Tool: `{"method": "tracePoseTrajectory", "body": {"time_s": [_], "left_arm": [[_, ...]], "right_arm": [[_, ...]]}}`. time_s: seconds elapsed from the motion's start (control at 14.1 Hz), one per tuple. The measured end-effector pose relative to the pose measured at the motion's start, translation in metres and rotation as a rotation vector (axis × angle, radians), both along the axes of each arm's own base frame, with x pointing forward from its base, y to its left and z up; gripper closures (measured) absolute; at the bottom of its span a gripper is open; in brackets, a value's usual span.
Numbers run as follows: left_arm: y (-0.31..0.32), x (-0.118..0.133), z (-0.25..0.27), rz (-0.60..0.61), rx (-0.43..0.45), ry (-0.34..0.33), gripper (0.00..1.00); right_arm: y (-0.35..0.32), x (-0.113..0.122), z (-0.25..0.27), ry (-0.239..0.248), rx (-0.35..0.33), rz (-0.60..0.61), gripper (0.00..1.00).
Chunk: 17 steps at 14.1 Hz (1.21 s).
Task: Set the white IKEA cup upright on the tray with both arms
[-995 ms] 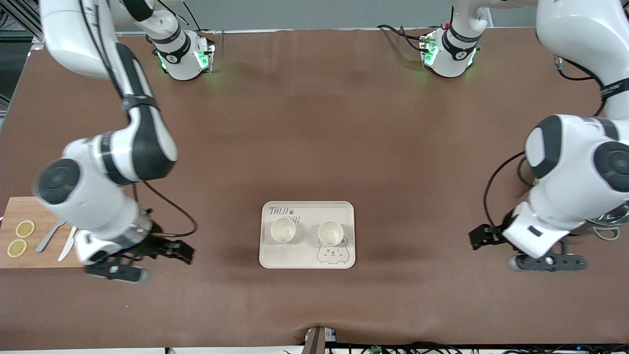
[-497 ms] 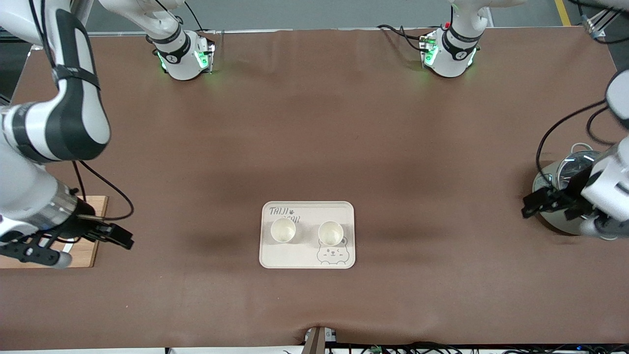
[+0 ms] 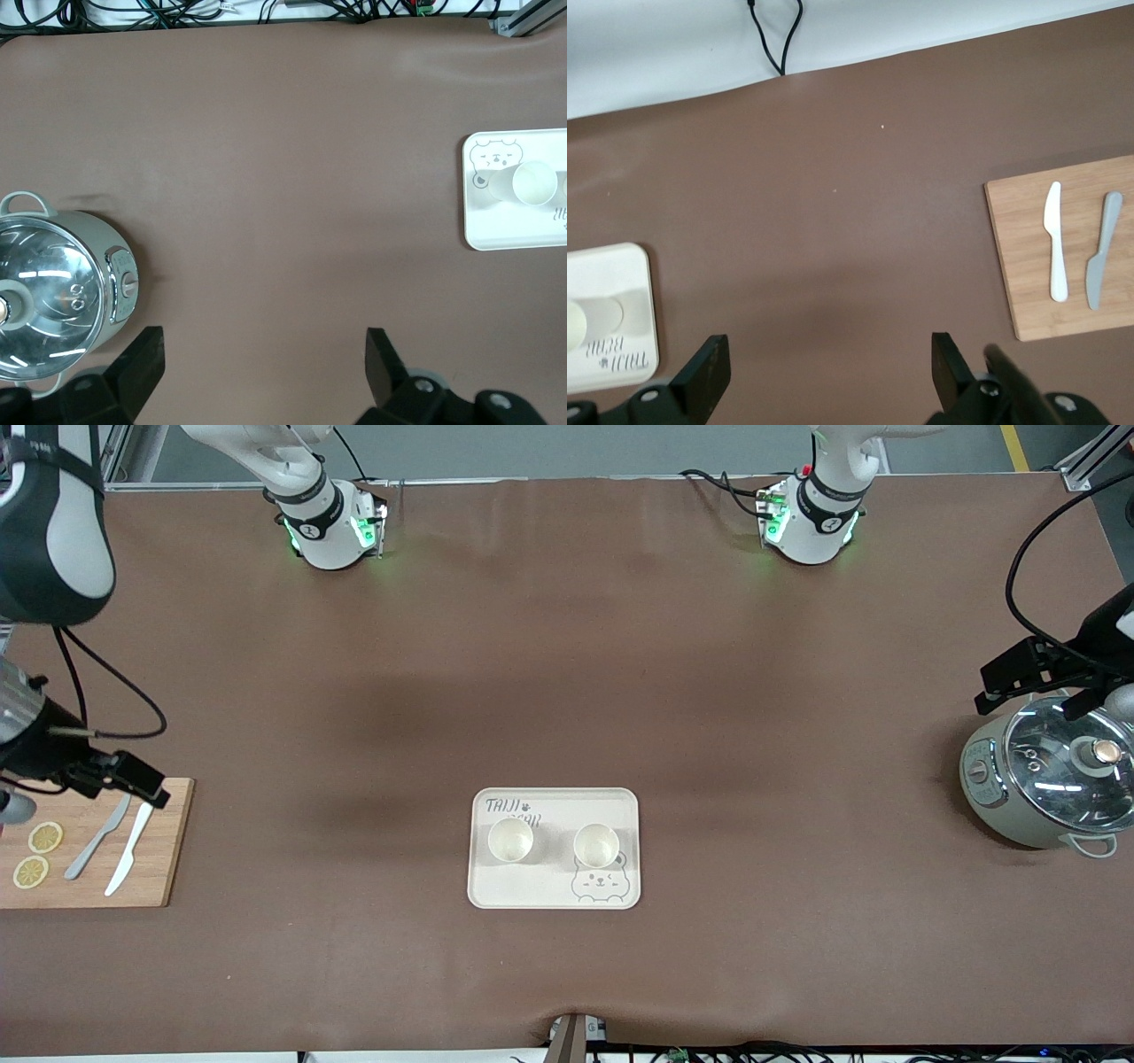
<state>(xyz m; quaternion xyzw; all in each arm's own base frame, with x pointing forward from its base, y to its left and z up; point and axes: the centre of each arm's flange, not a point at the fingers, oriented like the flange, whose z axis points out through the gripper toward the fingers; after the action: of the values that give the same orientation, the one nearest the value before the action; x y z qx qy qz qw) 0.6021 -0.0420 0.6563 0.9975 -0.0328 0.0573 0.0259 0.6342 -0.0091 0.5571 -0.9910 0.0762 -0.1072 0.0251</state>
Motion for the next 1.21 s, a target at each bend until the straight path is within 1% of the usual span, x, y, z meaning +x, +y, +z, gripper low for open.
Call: {"method": "tracePoseTrajectory", "body": {"time_s": [0.14,0.28,0.57,0.78,0.99,1.21], "left_arm": [[-0.01,-0.003,0.001,-0.017,0.001,0.004,0.0],[-0.016,-0.006,0.004,-0.027,0.0,0.001,0.0],[-0.017,-0.009,0.002,-0.03,0.003,0.022,0.0],[-0.025,-0.01,-0.003,-0.043,0.004,0.042,0.0],[-0.032,-0.011,-0.005,-0.055,0.029,0.044,0.0],[-0.037,-0.012,-0.005,-0.045,0.029,0.044,0.0]], "right_arm": [[-0.004,-0.022,0.007,0.003,-0.007,0.027,0.0],[-0.006,-0.039,0.011,0.024,-0.009,0.042,0.0],[-0.015,-0.061,0.026,0.065,-0.01,0.05,0.0],[-0.018,-0.07,0.038,0.085,-0.01,0.054,0.0],[-0.017,-0.071,0.057,0.068,-0.012,0.058,0.0],[-0.017,-0.071,0.065,0.059,-0.013,0.059,0.0]]}}
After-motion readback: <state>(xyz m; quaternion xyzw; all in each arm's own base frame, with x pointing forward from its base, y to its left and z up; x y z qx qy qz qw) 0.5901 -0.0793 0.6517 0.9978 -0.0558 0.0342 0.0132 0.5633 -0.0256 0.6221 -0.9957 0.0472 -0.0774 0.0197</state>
